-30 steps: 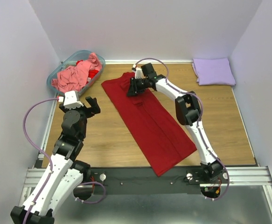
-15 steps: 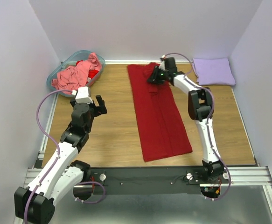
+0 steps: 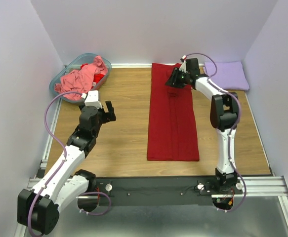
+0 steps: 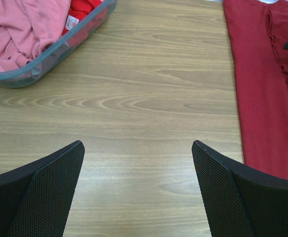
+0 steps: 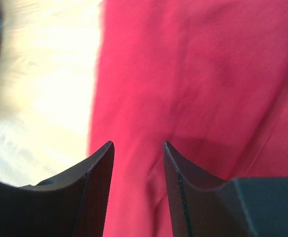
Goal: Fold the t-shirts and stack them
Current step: Fold the tshirt
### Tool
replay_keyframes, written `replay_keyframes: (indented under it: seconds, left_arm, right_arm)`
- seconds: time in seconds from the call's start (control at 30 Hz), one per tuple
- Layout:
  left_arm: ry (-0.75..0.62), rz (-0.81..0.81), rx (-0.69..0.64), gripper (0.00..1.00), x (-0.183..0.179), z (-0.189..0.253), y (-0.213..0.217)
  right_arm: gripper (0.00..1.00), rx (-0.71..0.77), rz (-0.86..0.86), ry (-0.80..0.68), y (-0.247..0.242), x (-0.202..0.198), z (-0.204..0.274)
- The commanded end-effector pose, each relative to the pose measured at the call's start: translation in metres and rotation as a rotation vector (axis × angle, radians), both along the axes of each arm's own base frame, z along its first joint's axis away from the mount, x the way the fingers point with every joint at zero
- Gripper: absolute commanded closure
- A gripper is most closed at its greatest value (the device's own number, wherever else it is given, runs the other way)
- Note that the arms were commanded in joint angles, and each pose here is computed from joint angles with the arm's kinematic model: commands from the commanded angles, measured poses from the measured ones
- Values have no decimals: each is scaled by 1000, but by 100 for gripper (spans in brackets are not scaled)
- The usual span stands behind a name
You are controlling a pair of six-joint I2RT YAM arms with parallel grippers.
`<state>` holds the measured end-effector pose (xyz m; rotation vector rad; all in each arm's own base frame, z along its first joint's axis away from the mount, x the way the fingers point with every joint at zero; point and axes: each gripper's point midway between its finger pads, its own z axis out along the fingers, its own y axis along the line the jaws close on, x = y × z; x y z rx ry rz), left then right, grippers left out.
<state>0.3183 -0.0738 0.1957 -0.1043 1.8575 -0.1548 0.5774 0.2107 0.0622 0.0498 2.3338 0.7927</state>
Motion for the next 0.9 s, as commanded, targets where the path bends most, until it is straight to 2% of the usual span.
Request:
replay_keyframes:
  seconds: [0.0, 0.07, 0.1, 0.17, 0.27, 0.43, 0.67, 0.87]
  left_arm:
    - [-37, -39, -11, 3, 4, 16, -8]
    - [-34, -47, -10, 3, 4, 15, -9]
    - [-34, -51, -12, 3, 4, 15, -10]
    - [-31, -57, -17, 3, 4, 14, -11]
    - [-22, -56, -19, 3, 4, 12, -12]
    - [-4, -62, -15, 3, 5, 8, -13]
    - [4, -56, -6, 3, 4, 7, -11]
    - [-7, -55, -5, 3, 4, 11, -10]
  right_arm:
    - [48, -18, 97, -67, 11, -36, 48]
    - [48, -31, 123, -89, 17, -53, 63]
    - [48, -54, 131, -55, 17, -67, 48]
    - [48, -85, 157, -67, 29, -87, 52]
    - [49, -160, 188, -43, 44, -115, 32]
    - [51, -277, 242, -45, 70, -137, 4]
    - [52, -380, 255, -81, 87, -136, -12]
    - [52, -409, 192, -117, 92, -109, -15]
